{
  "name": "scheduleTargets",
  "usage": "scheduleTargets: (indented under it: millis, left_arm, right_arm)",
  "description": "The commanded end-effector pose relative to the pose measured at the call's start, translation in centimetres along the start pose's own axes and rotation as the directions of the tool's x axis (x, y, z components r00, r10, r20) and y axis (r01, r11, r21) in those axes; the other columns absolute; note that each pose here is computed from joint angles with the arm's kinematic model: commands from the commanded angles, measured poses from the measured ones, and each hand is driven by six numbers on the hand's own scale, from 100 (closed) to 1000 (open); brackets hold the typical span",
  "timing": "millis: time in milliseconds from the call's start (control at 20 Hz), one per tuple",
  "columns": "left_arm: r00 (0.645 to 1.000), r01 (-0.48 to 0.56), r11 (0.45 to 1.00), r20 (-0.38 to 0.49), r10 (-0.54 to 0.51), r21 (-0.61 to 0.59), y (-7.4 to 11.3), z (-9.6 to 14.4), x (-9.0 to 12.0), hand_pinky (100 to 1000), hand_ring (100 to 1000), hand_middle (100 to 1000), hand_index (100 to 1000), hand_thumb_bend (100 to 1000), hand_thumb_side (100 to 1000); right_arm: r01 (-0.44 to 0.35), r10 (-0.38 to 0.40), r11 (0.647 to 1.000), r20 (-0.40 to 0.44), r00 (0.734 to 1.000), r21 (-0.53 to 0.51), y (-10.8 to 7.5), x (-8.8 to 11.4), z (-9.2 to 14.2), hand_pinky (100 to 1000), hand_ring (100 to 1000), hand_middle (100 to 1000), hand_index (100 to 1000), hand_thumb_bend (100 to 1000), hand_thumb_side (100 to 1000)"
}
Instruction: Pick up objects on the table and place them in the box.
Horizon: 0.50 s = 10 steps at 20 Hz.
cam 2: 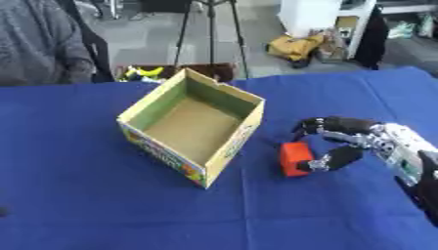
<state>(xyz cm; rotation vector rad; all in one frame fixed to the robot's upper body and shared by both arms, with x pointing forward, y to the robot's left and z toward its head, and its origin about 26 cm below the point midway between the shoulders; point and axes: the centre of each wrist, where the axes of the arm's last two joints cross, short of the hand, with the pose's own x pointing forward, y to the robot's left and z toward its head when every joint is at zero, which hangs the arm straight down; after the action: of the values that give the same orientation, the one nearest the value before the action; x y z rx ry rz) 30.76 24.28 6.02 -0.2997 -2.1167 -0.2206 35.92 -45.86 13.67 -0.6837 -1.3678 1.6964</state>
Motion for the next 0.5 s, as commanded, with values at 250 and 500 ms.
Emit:
scheduleTargets:
  millis: [250, 500]
  left_arm:
    - [1.0, 0.006, 1.0, 0.022, -0.006, -0.008, 0.07, -0.31, 0.52, 568, 741, 629, 706, 100, 782]
    - [1.0, 0.005, 1.0, 0.022, -0.005, -0.008, 0.05, -0.28, 0.51, 568, 742, 629, 705, 100, 781]
  right_arm:
    - [-0.034, 0.034, 0.999, 0.004, 0.999, 0.02, -0.85, -0.15, 0.03, 854, 1000, 896, 819, 499, 922]
    - [-0.036, 0.036, 0.999, 0.014, 0.999, 0.037, -0.5, -0.04, -0.29, 855, 1000, 896, 827, 497, 917]
